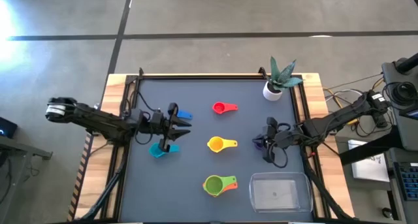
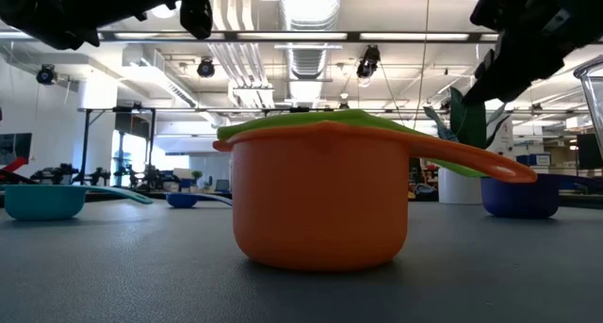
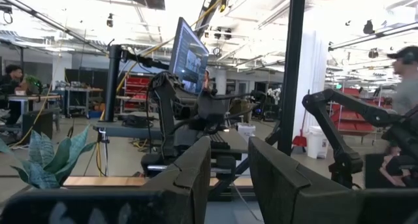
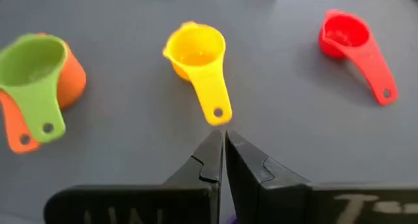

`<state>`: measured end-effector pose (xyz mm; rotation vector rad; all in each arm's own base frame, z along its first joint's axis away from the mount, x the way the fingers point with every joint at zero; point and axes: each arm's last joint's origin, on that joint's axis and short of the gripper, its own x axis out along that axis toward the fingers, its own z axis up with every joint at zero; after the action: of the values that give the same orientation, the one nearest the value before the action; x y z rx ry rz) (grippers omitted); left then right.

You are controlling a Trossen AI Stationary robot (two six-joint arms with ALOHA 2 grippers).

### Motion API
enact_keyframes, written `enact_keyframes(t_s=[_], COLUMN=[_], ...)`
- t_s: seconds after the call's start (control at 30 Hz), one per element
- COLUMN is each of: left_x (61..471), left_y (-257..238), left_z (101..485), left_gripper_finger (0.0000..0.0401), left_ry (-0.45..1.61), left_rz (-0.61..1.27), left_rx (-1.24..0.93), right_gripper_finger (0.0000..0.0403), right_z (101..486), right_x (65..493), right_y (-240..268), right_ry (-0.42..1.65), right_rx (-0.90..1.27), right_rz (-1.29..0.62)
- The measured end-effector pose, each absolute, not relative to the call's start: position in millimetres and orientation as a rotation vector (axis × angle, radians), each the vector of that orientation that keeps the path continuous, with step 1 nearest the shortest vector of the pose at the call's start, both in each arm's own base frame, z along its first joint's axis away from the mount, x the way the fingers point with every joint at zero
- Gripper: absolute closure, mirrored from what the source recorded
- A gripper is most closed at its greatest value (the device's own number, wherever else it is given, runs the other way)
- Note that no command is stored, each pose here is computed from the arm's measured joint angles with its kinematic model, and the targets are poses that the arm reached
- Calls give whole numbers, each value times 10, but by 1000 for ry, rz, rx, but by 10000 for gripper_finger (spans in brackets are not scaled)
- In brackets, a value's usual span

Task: Nest measuring cups in basket
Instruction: Stack the violet measuring cup on top of the green measuring cup

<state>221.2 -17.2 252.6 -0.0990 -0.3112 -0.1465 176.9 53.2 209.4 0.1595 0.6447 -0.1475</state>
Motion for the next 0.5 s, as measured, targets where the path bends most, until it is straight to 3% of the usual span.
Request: enact_keyframes(t_s=[0.2, 0.5], left_x=[2264, 2278], left_y=[-175, -175], left_z=[2512, 2515], left_gripper_finger=[315, 315], left_ry=[-296, -297], left_rz=[-146, -144], left_rx=[-99, -89], right_gripper_finger=[384, 285], right_z=[2089, 2002], right_x=[1727, 1632], right_y=[516, 472], right_ry=[665, 766], right_rx=[190, 200], right_rz=[-167, -258])
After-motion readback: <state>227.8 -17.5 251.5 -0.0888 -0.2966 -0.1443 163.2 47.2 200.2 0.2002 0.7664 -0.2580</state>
